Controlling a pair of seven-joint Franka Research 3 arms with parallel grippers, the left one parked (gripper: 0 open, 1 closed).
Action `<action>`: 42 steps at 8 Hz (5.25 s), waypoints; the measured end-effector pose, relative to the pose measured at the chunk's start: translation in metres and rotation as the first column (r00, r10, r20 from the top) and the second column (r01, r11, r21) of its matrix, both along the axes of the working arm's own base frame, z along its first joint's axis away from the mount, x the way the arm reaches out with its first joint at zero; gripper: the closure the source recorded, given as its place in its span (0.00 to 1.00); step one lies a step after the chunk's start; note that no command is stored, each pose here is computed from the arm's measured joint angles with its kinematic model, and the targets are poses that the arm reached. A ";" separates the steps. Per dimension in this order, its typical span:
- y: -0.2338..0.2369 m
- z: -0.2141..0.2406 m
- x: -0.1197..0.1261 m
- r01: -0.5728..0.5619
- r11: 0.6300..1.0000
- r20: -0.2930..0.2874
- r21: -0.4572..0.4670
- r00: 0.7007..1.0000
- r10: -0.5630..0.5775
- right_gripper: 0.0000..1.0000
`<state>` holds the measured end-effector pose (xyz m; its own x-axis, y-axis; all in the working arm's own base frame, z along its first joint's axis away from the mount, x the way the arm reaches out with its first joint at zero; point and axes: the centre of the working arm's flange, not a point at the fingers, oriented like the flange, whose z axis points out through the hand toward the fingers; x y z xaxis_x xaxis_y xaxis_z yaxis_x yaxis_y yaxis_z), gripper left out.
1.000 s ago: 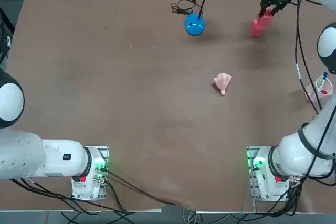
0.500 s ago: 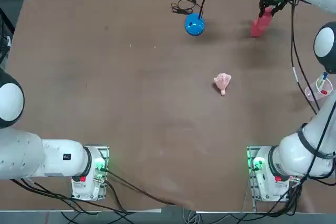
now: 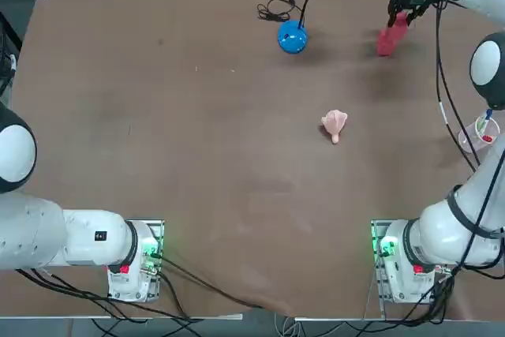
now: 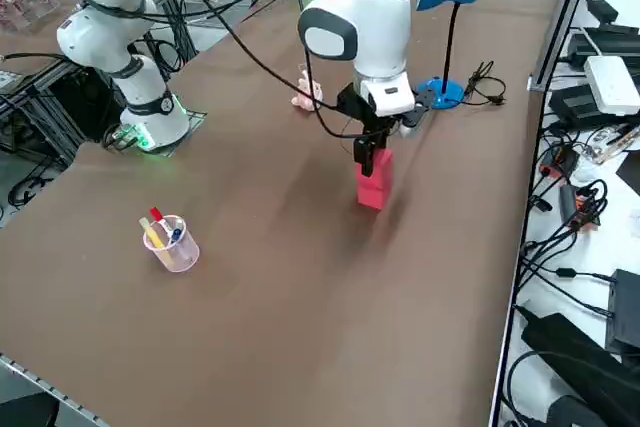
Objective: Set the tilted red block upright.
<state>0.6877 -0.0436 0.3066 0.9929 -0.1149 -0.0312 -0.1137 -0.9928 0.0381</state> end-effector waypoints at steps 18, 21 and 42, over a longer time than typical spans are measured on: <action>0.005 -0.010 0.004 -0.075 0.997 -0.008 0.030 0.997 0.075 0.32; 0.004 -0.013 0.004 -0.074 0.997 -0.012 0.031 0.997 0.075 0.32; 0.005 -0.001 0.010 -0.075 0.997 0.005 0.029 0.997 0.075 0.00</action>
